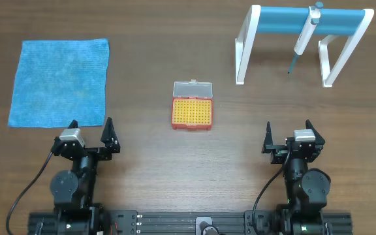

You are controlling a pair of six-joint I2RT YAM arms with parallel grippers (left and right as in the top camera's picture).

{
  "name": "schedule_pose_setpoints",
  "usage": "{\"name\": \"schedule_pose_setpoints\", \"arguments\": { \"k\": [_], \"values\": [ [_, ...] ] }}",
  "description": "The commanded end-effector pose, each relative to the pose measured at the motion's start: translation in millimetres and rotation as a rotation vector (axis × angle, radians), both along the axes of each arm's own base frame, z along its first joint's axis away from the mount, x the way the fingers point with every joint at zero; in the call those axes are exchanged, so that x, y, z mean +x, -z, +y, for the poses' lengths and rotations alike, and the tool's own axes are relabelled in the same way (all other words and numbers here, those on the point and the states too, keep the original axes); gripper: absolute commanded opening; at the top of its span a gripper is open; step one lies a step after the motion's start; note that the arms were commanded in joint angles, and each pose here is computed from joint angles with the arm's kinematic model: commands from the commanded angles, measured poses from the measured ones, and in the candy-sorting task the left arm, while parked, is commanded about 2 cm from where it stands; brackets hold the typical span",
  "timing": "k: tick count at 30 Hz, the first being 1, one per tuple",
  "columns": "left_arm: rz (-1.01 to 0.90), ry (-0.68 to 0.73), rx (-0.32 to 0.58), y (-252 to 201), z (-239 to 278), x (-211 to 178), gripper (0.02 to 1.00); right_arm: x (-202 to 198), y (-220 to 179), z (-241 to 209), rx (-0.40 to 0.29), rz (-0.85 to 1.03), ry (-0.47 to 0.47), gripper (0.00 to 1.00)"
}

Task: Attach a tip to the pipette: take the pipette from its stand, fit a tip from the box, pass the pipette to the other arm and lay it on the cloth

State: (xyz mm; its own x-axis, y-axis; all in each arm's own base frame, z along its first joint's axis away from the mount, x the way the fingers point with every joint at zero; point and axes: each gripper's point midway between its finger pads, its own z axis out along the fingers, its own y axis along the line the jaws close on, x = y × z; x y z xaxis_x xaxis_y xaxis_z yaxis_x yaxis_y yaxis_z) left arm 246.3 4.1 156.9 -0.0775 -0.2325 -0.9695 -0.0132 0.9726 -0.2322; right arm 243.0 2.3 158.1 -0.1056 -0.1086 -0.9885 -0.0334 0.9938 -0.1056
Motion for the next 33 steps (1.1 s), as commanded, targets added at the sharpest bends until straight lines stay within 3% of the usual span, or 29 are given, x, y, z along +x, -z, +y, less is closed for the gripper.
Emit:
{"name": "schedule_pose_setpoints", "arguments": {
  "k": [1,9,12,20,28,33],
  "values": [
    [-0.006,-0.007,0.0,-0.1,0.9,-0.4,0.982,0.4,-0.3,-8.9,-0.016,-0.011,0.048,0.976],
    [-0.006,-0.007,0.0,-0.1,0.9,-0.4,0.982,1.0,-7.5,-9.3,0.012,-0.041,0.054,0.976],
    [-0.006,-0.007,0.0,-0.2,0.9,-0.4,0.982,1.2,-10.1,-9.3,0.145,-0.052,0.064,0.976],
    [-0.006,-0.007,0.0,-0.1,0.9,-0.4,0.982,17.9,-48.5,-9.9,0.15,-0.14,0.059,0.976],
    [-0.006,-0.007,0.0,-0.1,0.9,-0.4,0.982,105.2,-66.7,-15.1,0.076,-0.096,0.067,0.976],
    [-0.006,-0.007,0.0,-0.1,0.9,-0.4,0.982,165.2,-45.7,-42.9,0.075,-0.029,0.133,0.976]
  ]
}}
